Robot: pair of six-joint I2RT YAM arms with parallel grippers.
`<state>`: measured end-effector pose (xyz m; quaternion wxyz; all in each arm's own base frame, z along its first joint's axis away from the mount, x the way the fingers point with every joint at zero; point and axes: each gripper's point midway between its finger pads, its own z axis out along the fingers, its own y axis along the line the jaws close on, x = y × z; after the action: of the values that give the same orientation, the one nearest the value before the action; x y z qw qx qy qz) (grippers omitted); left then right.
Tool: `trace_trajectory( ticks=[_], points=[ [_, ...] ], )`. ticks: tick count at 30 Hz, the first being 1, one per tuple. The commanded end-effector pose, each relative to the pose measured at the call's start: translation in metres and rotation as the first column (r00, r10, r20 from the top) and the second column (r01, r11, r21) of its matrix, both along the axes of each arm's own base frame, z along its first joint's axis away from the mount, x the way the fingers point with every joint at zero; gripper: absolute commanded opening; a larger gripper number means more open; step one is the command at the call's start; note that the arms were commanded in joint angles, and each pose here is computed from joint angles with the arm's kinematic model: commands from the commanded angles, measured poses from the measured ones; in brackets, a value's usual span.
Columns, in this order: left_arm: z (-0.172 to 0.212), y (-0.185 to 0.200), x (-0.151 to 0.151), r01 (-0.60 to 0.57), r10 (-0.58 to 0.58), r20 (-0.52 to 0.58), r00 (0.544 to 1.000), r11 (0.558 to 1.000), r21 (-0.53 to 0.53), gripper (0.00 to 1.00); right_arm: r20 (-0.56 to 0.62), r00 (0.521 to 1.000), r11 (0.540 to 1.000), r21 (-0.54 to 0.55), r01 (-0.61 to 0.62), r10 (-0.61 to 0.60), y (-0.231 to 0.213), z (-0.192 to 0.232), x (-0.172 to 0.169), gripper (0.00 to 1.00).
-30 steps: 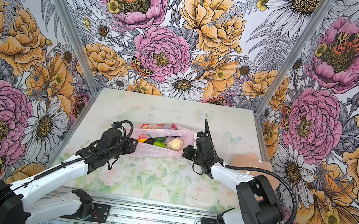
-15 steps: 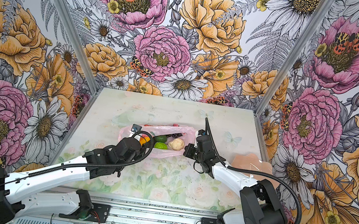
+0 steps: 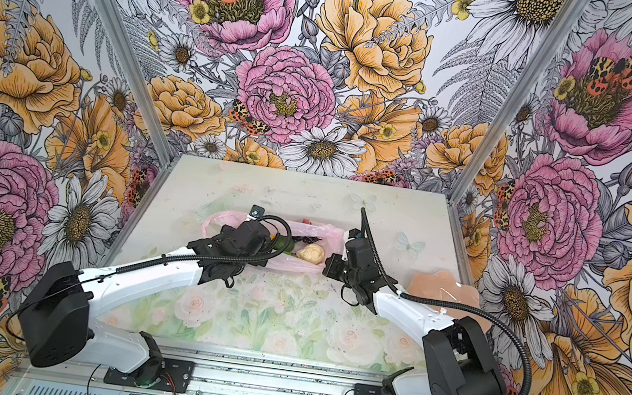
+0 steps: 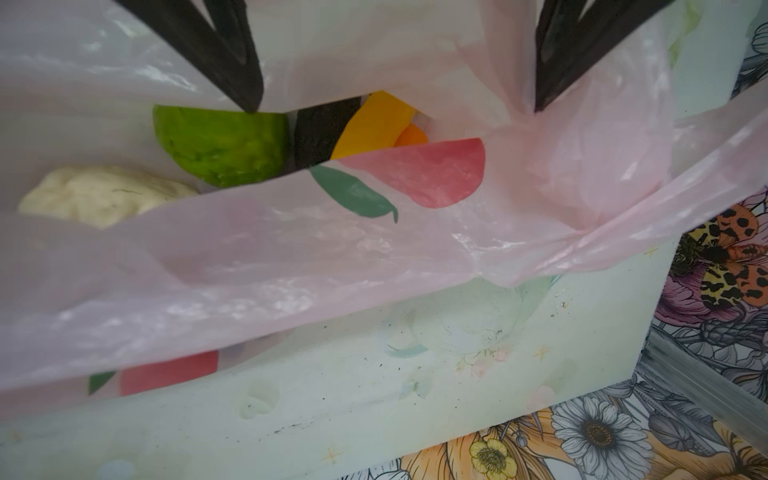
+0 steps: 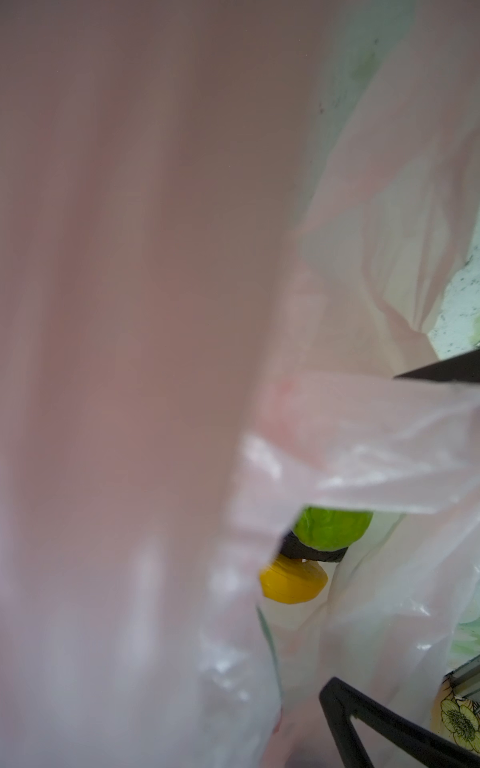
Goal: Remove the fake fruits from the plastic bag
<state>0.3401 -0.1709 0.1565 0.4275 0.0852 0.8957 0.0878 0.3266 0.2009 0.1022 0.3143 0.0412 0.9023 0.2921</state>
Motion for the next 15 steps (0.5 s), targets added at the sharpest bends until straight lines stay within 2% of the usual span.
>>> trace_trajectory(
  ticks=[1, 5, 10, 13, 15],
  points=[
    [-0.006, 0.037, 0.01, -0.17, 0.17, -0.018, 0.985, 0.985, -0.004, 0.97, 0.071, 0.997, 1.0, 0.003, 0.009, -0.009, -0.001, 0.023, 0.009, 0.0],
    [-0.027, 0.074, 0.018, -0.323, 0.313, -0.098, 0.945, 0.938, -0.127, 0.91, 0.065, 0.998, 1.0, -0.015, 0.015, -0.014, -0.005, 0.016, 0.008, 0.0],
    [-0.046, 0.086, 0.033, -0.363, 0.324, -0.175, 0.93, 0.883, -0.296, 0.82, 0.045, 0.999, 0.999, -0.042, -0.005, 0.007, -0.006, 0.002, 0.004, 0.0],
    [-0.055, 0.084, 0.039, -0.361, 0.3, -0.216, 0.929, 0.862, -0.355, 0.7, 0.029, 0.999, 0.998, -0.058, -0.014, 0.016, -0.007, -0.007, 0.001, 0.0],
    [-0.062, 0.082, 0.04, -0.355, 0.279, -0.239, 0.93, 0.85, -0.388, 0.57, 0.025, 1.0, 0.998, -0.065, -0.011, 0.013, -0.011, -0.011, -0.001, 0.0]
  ],
)
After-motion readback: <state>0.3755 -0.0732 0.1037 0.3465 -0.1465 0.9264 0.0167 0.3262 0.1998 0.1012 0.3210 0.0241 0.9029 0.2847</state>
